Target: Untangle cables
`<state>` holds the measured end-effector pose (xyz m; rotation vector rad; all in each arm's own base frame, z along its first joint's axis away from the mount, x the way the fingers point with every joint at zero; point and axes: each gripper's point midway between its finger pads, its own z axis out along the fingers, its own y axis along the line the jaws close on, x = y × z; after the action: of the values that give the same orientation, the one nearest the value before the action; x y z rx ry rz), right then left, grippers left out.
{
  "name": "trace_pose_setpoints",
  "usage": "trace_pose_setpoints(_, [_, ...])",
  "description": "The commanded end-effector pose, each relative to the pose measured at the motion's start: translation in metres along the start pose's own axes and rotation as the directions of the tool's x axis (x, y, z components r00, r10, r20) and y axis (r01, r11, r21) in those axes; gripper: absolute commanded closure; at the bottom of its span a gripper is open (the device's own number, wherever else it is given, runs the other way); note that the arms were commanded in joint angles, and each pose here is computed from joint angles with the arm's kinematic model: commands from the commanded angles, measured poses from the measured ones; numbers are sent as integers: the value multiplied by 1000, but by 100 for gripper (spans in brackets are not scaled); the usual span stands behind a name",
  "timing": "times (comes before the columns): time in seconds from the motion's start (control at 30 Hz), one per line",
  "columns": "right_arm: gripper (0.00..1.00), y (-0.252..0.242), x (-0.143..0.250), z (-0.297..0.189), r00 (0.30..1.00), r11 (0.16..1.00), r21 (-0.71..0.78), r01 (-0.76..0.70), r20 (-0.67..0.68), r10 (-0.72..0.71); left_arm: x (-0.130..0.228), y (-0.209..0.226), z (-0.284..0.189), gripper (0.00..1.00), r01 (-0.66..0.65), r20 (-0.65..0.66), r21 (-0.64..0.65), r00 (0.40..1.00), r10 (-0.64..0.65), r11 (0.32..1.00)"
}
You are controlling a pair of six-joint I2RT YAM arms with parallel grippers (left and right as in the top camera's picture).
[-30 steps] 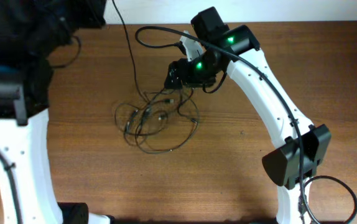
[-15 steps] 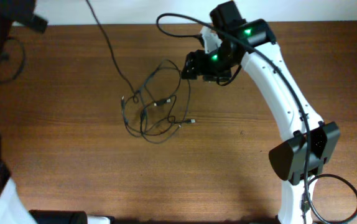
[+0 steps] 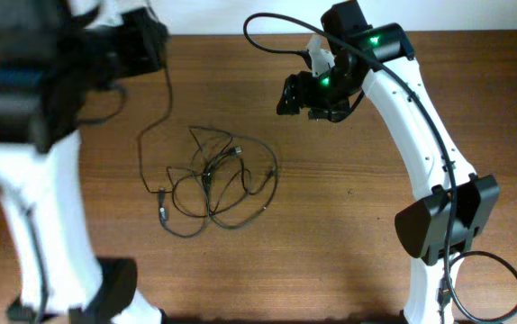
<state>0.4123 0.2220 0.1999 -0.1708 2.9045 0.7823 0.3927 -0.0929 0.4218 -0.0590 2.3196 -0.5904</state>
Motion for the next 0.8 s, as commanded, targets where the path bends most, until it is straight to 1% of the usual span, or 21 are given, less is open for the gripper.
trace_pose_setpoints(0.0, [25,-11,-2,3,1000,999,50,7,-2,-6,34,6,47,100,-95,-185,10,978,95,995])
trace_pose_setpoints(0.07, [25,-14,0,3,1000,998,63,2,-8,-2,49,13,72,100,-106,-263,9,959,104,994])
trace_pose_setpoints(0.2, [25,-18,4,2,1000,996,88,-4,-19,6,65,25,100,100,-88,-346,-6,935,80,996])
trace_pose_setpoints(0.27, [25,-25,4,1,1000,993,119,-11,-19,13,68,30,109,99,-97,-365,-14,927,86,995])
trace_pose_setpoints(0.4, [25,-37,5,-5,999,991,129,-45,-25,49,65,43,115,91,-120,-358,-73,930,86,990])
trace_pose_setpoints(0.53, [25,-55,1,-14,996,986,137,-91,-11,94,62,53,114,79,-140,-351,-129,932,87,982])
trace_pose_setpoints(0.6, [25,-66,0,-19,993,983,142,-119,-7,121,62,56,114,68,-147,-350,-145,933,89,978])
trace_pose_setpoints(0.67, [24,-74,0,-23,990,979,147,-141,-4,143,61,56,114,55,-149,-348,-144,933,91,978])
trace_pose_setpoints(0.77, [24,-85,-2,-28,986,974,153,-166,5,167,61,55,114,44,-150,-346,-143,934,93,978])
